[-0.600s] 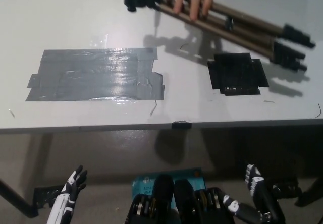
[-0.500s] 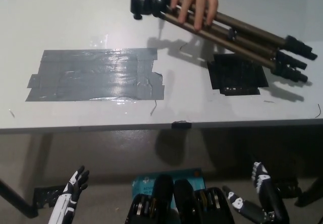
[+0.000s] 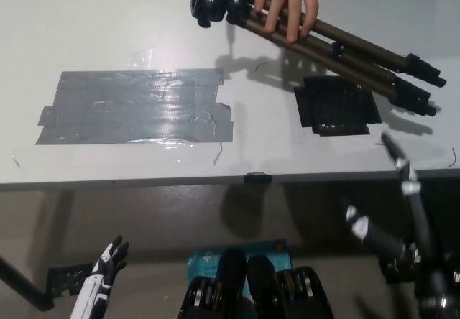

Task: A person hands a tripod to the robot which it grabs with its right hand and places in the middle of the table in front of it

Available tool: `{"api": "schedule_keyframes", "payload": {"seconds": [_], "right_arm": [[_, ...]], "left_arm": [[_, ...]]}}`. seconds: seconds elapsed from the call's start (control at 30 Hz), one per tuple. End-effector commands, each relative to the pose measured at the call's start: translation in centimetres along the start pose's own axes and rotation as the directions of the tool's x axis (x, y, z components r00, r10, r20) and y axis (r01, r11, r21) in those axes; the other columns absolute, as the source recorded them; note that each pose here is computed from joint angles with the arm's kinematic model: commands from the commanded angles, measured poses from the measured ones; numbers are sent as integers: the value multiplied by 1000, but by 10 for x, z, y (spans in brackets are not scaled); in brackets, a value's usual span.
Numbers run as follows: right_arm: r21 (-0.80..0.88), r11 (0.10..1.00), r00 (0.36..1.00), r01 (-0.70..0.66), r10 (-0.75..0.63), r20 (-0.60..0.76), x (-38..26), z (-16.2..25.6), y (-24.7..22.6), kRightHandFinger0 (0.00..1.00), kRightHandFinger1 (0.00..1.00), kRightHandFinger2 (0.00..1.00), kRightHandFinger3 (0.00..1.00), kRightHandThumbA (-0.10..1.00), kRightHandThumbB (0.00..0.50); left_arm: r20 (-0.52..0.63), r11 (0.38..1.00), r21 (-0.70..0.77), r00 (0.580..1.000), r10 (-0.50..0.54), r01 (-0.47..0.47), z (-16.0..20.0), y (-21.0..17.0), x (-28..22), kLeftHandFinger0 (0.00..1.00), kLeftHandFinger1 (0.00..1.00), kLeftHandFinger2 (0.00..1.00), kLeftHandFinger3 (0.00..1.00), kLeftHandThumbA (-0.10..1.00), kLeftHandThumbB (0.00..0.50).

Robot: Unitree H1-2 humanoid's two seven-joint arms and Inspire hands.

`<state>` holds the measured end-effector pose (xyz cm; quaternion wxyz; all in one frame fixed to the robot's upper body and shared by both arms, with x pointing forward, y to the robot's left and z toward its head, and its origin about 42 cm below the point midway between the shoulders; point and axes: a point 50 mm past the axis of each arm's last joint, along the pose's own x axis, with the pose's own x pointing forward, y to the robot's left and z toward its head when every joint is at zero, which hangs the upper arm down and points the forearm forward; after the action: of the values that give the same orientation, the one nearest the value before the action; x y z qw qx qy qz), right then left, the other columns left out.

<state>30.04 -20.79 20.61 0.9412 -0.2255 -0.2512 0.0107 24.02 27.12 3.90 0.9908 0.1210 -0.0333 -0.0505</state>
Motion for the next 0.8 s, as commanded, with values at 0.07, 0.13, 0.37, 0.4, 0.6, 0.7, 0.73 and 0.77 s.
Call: {"api": "schedule_keyframes", "payload": {"seconds": [0.07,0.13,0.37,0.4,0.6,0.7,0.73,0.77], "right_arm": [[-545,833,996,93,-78,50,131,42,-50,1000,1000,1000,1000,891,402],[-553,829,996,86,-76,41,141,37,-51,1000,1000,1000,1000,898,402],[-613,790,997,6,-50,-56,194,24,-49,1000,1000,1000,1000,969,414],[-620,784,997,-2,-48,-64,198,23,-49,1000,1000,1000,1000,970,416],[-652,756,990,-53,-43,-131,228,14,-42,1000,1000,1000,1000,972,444],[-660,747,985,-82,-38,-166,243,9,-37,1000,1000,1000,1000,962,442],[-661,745,984,-91,-34,-174,246,8,-37,1000,1000,1000,1000,977,444],[-663,742,983,-104,-26,-184,251,7,-35,1000,1000,1000,1000,986,453]], "left_arm": [[105,999,37,994,-13,9,14,8,7,1000,1000,1000,1000,1000,262],[105,999,35,994,-12,9,14,8,8,1000,1000,1000,1000,1000,262],[115,999,38,993,-14,10,16,8,13,1000,1000,1000,1000,1000,275],[117,999,35,993,-15,11,16,8,14,1000,1000,1000,1000,1000,273],[129,999,41,991,-20,15,19,8,19,1000,1000,1000,1000,1000,280],[128,999,38,991,-24,20,19,8,21,1000,1000,1000,1000,1000,289],[130,999,38,991,-25,20,19,9,22,1000,1000,1000,1000,1000,289],[133,999,39,991,-26,21,20,9,23,1000,1000,1000,1000,1000,289]]}}
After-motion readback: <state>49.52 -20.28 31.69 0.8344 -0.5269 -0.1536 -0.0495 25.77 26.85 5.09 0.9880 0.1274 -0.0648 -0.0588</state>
